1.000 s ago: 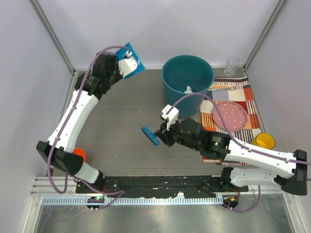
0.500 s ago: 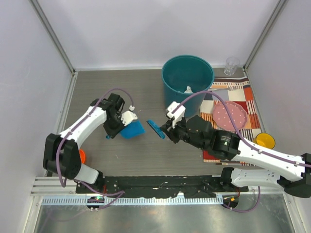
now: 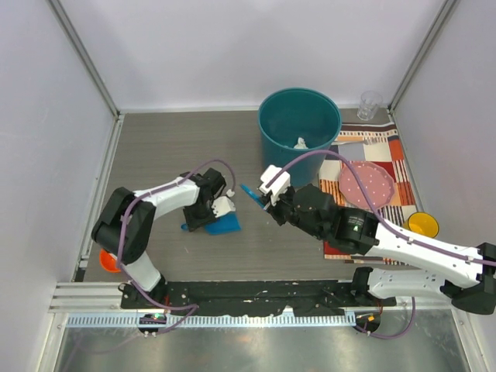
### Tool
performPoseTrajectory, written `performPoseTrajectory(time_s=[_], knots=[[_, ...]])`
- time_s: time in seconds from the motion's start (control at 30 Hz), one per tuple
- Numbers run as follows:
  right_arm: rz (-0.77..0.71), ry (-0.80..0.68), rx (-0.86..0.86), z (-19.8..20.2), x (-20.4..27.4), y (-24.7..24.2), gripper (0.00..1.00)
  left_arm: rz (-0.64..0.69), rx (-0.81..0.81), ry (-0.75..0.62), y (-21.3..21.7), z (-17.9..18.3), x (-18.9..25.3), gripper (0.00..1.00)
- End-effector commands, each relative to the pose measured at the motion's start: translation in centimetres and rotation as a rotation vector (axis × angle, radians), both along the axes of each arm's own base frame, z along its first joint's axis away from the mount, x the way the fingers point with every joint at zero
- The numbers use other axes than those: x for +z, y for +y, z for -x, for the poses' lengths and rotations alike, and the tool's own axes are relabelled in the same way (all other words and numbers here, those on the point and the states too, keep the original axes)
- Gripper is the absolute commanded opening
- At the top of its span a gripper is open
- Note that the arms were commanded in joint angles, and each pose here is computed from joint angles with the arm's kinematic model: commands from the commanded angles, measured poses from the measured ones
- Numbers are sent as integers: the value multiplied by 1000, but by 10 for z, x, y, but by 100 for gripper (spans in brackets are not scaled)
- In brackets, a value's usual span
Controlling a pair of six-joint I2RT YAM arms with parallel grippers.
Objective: Sweep away the paper scraps from the table
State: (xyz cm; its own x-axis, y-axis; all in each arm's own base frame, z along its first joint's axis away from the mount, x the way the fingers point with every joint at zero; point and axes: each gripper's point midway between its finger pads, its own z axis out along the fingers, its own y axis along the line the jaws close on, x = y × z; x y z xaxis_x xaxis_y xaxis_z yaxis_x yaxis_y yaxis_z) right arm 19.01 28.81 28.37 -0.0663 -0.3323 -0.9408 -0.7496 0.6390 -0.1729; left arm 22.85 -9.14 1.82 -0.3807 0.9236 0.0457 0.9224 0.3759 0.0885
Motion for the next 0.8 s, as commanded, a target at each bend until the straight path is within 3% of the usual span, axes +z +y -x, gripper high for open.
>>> performPoseTrajectory(time_s=[0.0,0.03,0.07,0.13,0.3,0.4,0.5,0.57,0.77], knots=[[40,-35,31,-2,-6,7,1,20,9,-48,-5,-17,3,59],[60,-48,50,-1,-8,7,1,43,25,-49,-5,-18,7,84],[83,-50,60,-1,-15,9,1,97,35,-48,-12,-19,14,100],[120,-68,66,-3,-22,9,1,157,79,-84,-9,-24,36,100],[221,-163,58,-22,-36,20,1,464,162,-87,-20,-15,101,100],[225,-234,72,-26,-45,43,1,579,274,-218,-3,-27,127,100],[263,-319,148,-9,-72,82,1,644,527,-423,28,-57,133,100],[341,-376,204,4,-95,102,1,616,663,-472,52,-62,118,100],[514,-395,197,11,-148,116,1,622,765,-546,78,-72,123,100]])
